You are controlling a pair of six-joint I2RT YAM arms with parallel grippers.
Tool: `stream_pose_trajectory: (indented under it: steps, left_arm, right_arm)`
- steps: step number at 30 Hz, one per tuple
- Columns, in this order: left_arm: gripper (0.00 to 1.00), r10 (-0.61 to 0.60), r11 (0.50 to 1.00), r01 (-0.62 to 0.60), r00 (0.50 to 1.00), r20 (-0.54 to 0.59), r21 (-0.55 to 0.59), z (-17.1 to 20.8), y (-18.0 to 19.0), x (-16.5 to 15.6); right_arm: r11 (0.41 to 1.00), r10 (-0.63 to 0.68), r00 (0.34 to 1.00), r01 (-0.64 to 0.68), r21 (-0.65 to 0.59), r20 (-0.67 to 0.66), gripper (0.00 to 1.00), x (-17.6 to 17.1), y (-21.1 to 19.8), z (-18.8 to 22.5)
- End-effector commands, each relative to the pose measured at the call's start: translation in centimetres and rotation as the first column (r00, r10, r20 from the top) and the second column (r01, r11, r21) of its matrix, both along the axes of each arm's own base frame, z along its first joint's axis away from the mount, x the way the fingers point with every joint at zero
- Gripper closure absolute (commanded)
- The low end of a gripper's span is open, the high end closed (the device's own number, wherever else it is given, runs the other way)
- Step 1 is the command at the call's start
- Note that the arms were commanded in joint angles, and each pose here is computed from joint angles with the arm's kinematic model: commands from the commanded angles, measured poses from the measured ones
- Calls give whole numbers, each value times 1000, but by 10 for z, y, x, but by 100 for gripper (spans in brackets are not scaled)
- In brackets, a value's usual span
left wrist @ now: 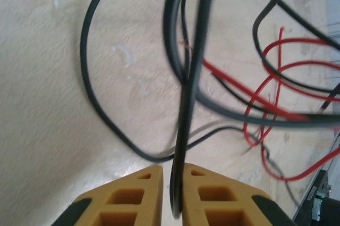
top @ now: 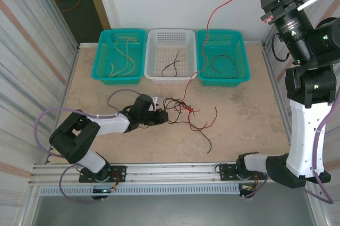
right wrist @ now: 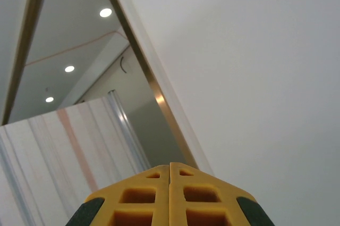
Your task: Untangle the cables
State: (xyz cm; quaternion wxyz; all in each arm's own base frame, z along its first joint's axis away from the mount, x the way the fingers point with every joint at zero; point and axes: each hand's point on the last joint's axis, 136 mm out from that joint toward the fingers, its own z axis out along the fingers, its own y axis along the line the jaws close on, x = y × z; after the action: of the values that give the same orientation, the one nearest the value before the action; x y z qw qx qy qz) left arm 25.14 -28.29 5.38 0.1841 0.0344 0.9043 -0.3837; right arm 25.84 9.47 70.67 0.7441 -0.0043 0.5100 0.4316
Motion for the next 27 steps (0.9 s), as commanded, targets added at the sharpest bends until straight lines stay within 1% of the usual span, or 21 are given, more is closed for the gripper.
stream_pose_trajectory:
  steps: [1, 2, 4, 6, 7, 9, 12, 14, 15, 18, 22, 24, 25, 26, 27]
  left_arm:
    - [80, -15, 1000, 16, 1000, 24, -6, 15, 4, -4]
    - [74, -26, 999, 27, 999, 44, -22, 25, 3, -3]
    - [55, -48, 998, 54, 990, 131, -43, 63, 0, 1]
    - [38, -72, 997, 80, 966, 249, -22, 105, 0, 5]
    - [32, -90, 995, 98, 947, 309, -11, 125, 1, 6]
    - [20, -139, 989, 148, 882, 451, 17, 171, -1, 5]
    - [9, -195, 977, 204, 777, 599, 54, 214, -7, 8]
    - [7, -220, 969, 239, 734, 642, 59, 227, -18, 14]
    - [7, -232, 965, 258, 725, 649, 56, 229, -25, 19]
    - [8, -264, 953, 300, 735, 625, 49, 217, -50, 33]
    - [12, -287, 948, 314, 760, 583, 58, 194, -74, 49]
    - [17, -289, 949, 309, 774, 563, 62, 186, -82, 56]
    - [21, -286, 950, 307, 784, 551, 56, 185, -85, 58]
    - [27, -290, 946, 320, 786, 546, 42, 186, -90, 59]
    - [32, -301, 938, 346, 781, 547, 22, 190, -95, 57]
  right_arm:
    - [998, 49, 998, -49, 25, 29, 100, -9, 1, 10]
    - [997, 69, 997, -70, 24, 25, 100, -9, 4, 9]
    - [994, 108, 994, -108, 30, -2, 100, -4, 9, 0]
    - [991, 133, 991, -132, 37, -28, 100, 1, 12, -11]
    - [989, 146, 988, -144, 40, -41, 100, 4, 14, -16]
    - [982, 185, 981, -182, 44, -65, 100, 9, 20, -27]
    - [969, 244, 967, -242, 45, -76, 100, 10, 28, -34]
    - [964, 265, 962, -262, 48, -67, 100, 6, 30, -32]
    - [962, 272, 960, -269, 50, -66, 100, 5, 30, -31]
    - [957, 287, 956, -283, 58, -65, 100, 3, 31, -30]
    - [951, 308, 949, -304, 60, -62, 100, -2, 33, -27]
    - [948, 316, 947, -312, 61, -63, 100, -5, 34, -27]
    - [948, 317, 946, -313, 61, -63, 100, -6, 34, -28]
    - [948, 315, 947, -312, 63, -56, 100, -9, 33, -26]
    - [949, 314, 946, -308, 69, -85, 100, -1, 33, -36]
